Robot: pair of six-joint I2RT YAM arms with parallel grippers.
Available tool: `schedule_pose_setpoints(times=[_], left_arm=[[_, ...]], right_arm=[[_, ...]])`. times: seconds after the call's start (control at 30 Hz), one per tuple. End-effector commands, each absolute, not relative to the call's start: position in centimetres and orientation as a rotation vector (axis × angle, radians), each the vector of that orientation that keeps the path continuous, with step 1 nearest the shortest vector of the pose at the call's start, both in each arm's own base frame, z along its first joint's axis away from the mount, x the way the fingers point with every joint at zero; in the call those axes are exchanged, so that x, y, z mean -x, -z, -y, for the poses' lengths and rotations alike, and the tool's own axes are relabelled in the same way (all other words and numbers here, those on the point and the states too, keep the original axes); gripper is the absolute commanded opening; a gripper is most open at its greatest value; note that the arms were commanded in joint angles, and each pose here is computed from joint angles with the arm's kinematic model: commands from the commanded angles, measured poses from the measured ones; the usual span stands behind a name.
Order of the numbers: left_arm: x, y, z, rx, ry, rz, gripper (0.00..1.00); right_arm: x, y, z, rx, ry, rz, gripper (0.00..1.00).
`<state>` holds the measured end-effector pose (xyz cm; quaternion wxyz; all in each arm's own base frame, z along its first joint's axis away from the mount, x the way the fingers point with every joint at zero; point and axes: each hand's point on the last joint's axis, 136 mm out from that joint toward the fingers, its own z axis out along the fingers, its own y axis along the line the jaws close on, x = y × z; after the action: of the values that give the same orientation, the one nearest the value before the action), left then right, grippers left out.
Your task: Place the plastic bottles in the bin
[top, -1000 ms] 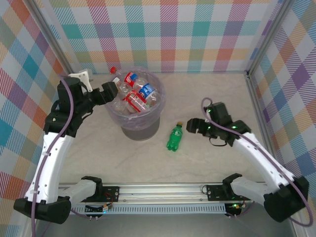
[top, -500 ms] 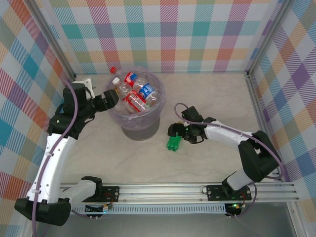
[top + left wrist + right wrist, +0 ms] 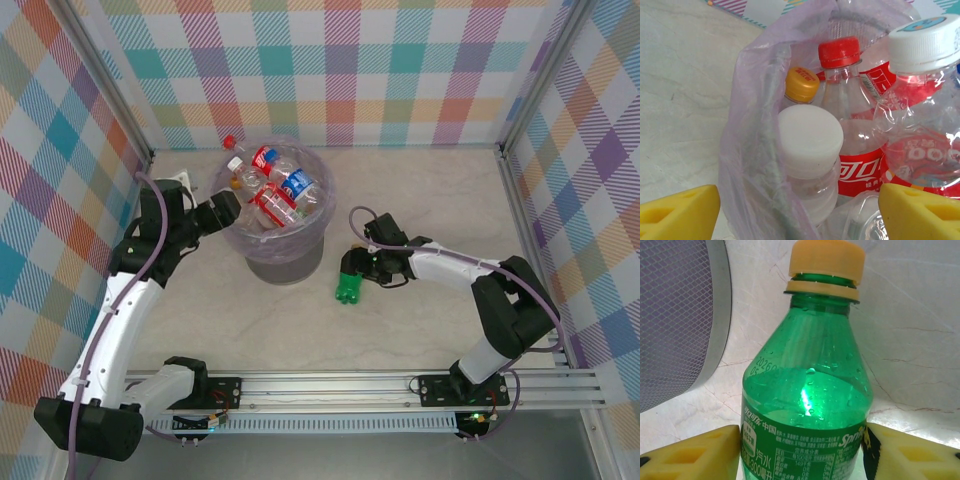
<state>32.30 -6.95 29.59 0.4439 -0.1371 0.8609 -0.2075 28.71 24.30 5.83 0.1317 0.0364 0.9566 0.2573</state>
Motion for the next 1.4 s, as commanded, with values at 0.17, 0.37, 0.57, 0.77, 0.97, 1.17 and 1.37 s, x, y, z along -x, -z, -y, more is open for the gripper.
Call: schedule_pose_setpoints(times=[0.17,0.37,0.57,0.77,0.97,1.17,1.37], left_arm=[[-34.2,-29.0,7.8,0.333,0.582,-2.134,0.8],[-34.4,-28.8,8.2,0.314,0.6,-2.14,0.8],[-34.5,-28.3,8.9,0.288,0.635,-2.173,0.81],[-34.8,-28.5,9.8,0.229,0.699,-2.177,0.82],[-35.6,-28.8,11.9,0.073,0.806,-2.157,0.81],[-36.3,-29.1,13.2,-0.056,0.859,-2.134,0.83],[-37.5,-29.4,13.8,-0.122,0.868,-2.117,0.84]], right_arm=[[-28.5,-7.4,-23.2,-0.067,-0.714,-2.77,0.61],[-27.7,-6.9,-22.1,-0.092,-0.676,-2.776,0.6],[-26.9,-7.9,-19.3,-0.075,-0.554,-2.793,0.59],[-24.7,-8.2,-15.0,-0.088,-0.344,-2.841,0.58],[-23.5,-7.0,-13.5,-0.135,-0.273,-2.858,0.57],[-22.6,-5.7,-12.8,-0.207,-0.243,-2.882,0.66],[-22.7,-4.9,-13.8,-0.177,-0.316,-2.891,0.7]])
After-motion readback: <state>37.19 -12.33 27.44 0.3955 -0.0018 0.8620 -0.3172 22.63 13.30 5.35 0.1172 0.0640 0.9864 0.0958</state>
